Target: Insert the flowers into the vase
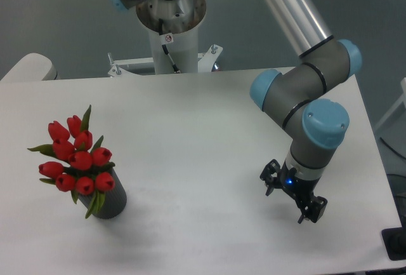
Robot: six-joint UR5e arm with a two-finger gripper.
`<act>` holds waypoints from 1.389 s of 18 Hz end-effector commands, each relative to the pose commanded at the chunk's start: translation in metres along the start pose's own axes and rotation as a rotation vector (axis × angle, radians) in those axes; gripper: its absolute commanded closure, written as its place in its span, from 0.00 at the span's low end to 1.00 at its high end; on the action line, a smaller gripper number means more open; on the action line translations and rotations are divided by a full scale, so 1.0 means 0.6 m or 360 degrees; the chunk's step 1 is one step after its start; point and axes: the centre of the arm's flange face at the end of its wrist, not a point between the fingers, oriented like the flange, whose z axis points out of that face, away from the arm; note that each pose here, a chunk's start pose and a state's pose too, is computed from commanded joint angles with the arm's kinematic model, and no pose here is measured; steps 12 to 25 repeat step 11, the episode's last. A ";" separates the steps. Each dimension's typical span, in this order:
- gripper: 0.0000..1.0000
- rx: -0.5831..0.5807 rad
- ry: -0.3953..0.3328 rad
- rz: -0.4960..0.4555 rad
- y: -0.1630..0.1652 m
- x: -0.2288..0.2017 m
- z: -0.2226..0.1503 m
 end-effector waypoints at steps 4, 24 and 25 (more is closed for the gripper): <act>0.00 -0.0007 -0.0022 0.0105 0.000 -0.022 0.009; 0.00 -0.0022 -0.0007 0.0215 0.000 -0.016 0.010; 0.00 -0.0022 -0.0007 0.0215 0.000 -0.016 0.010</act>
